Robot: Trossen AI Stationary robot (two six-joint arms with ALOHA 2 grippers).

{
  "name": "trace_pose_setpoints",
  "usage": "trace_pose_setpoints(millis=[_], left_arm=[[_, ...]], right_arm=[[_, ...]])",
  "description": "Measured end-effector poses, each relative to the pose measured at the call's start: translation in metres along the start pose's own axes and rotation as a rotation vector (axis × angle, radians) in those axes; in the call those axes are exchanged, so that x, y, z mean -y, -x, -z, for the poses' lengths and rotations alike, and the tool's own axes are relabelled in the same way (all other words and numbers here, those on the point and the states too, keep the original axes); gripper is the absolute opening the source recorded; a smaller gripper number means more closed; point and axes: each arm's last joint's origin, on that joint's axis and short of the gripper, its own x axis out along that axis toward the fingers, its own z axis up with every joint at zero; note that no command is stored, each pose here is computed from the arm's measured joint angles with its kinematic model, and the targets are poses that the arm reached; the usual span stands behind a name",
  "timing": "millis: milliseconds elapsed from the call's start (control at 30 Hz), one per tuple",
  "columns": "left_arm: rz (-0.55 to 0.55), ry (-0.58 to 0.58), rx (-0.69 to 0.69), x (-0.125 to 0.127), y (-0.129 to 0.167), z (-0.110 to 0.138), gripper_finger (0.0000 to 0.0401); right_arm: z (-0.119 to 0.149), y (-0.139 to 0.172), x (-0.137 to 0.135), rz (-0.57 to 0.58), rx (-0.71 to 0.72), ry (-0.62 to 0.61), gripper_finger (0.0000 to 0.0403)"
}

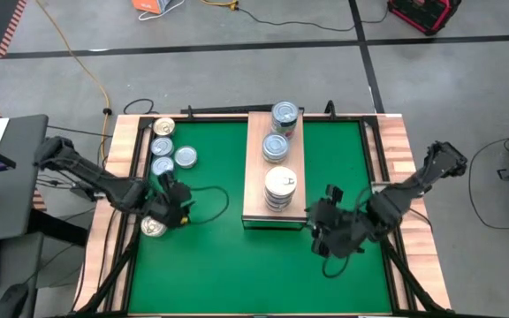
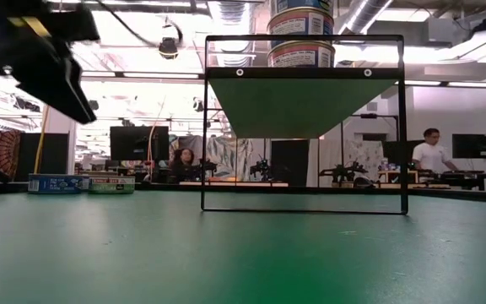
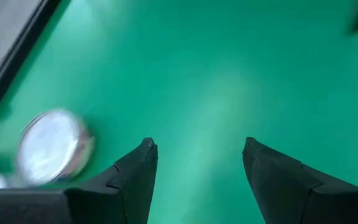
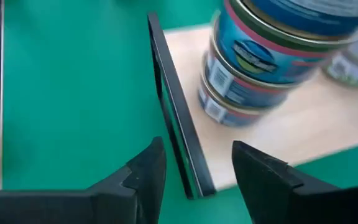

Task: Stack canned seafood by type on shelf
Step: Stack the blue tuna can on top of the blue tuna can on the shelf

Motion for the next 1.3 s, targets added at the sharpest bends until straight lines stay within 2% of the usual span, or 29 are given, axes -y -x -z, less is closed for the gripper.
trace_pose_setpoints(millis=[200,367,500,733,1000,1200,1300], left_arm=[[-0.068,0.044,-0.165,-0.032,-0.023,-0.007,0.0213],[-0.149,0.071,-0.275,-0.062,-0.036,-0.009,0.0210],[-0.182,0.139,-0.305,-0.078,-0.042,-0.010,0.0210],[-0.220,0.237,-0.404,-0.093,-0.059,-0.009,0.0210],[-0.297,0.202,-0.596,-0.102,-0.090,-0.004,0.0210],[-0.405,0.155,-0.663,-0.107,-0.087,-0.010,0.0210],[-0.370,0.192,-0.678,-0.110,-0.089,-0.008,0.0210]], right_arm=[[0.020,-0.014,-0.014,0.094,0.178,0.005,0.0198],[0.019,-0.015,-0.013,0.147,0.234,0.023,0.0192],[0.019,-0.015,-0.013,0.167,0.239,0.083,0.0187],[0.018,-0.014,-0.011,0.210,0.260,0.144,0.0181],[0.019,-0.014,-0.011,0.212,0.256,0.146,0.0180],[0.019,-0.014,-0.011,0.213,0.254,0.146,0.0180],[0.019,-0.014,-0.011,0.213,0.255,0.143,0.0179]])
